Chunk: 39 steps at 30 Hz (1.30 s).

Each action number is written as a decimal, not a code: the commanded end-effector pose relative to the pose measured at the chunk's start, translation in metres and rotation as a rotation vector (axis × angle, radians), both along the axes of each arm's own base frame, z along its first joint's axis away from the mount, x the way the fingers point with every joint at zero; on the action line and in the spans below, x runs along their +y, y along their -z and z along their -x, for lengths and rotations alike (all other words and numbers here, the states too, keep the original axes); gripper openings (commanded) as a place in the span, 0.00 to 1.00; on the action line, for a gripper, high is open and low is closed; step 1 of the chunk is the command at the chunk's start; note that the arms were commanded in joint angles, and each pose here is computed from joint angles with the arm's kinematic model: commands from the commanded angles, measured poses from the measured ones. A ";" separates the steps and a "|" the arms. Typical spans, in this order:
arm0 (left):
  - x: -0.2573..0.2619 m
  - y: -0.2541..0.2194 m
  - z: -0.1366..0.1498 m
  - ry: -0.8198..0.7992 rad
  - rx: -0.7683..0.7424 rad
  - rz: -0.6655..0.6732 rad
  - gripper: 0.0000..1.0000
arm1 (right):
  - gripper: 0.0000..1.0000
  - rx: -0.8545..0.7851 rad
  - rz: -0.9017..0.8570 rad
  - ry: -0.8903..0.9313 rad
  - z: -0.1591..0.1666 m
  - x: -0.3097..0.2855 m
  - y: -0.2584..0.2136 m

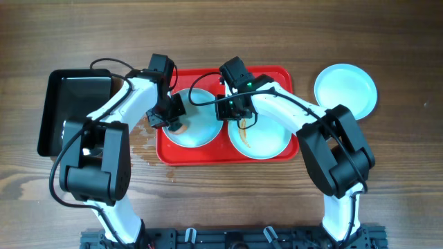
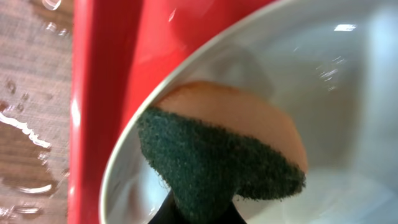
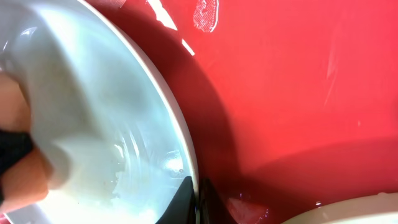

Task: Clean dirty plates on tray and stack at the side
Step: 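Scrub the held plate with the sponge in the left gripper, then keep scrubbing the plate's inner surface with the sponge in circular strokes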

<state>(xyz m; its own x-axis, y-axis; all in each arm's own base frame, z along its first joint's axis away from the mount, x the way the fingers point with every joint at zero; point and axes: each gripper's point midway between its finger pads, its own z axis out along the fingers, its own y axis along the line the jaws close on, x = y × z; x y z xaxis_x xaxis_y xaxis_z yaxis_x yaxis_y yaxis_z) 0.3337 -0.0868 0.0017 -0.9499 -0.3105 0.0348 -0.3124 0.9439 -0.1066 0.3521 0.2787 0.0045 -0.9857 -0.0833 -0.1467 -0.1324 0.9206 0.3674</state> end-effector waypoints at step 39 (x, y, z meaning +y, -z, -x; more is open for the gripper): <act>-0.056 0.020 -0.001 0.114 -0.073 0.048 0.04 | 0.04 0.022 0.030 0.008 0.006 -0.008 0.010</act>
<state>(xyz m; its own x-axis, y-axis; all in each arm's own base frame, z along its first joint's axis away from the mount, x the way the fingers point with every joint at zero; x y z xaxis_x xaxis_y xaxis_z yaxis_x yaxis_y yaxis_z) 0.3580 -0.1640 0.0043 -0.9780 -0.1830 -0.1001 -0.1469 0.9451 -0.2918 0.3522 0.2784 0.0045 -0.9857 -0.0829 -0.1465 -0.1320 0.9207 0.3672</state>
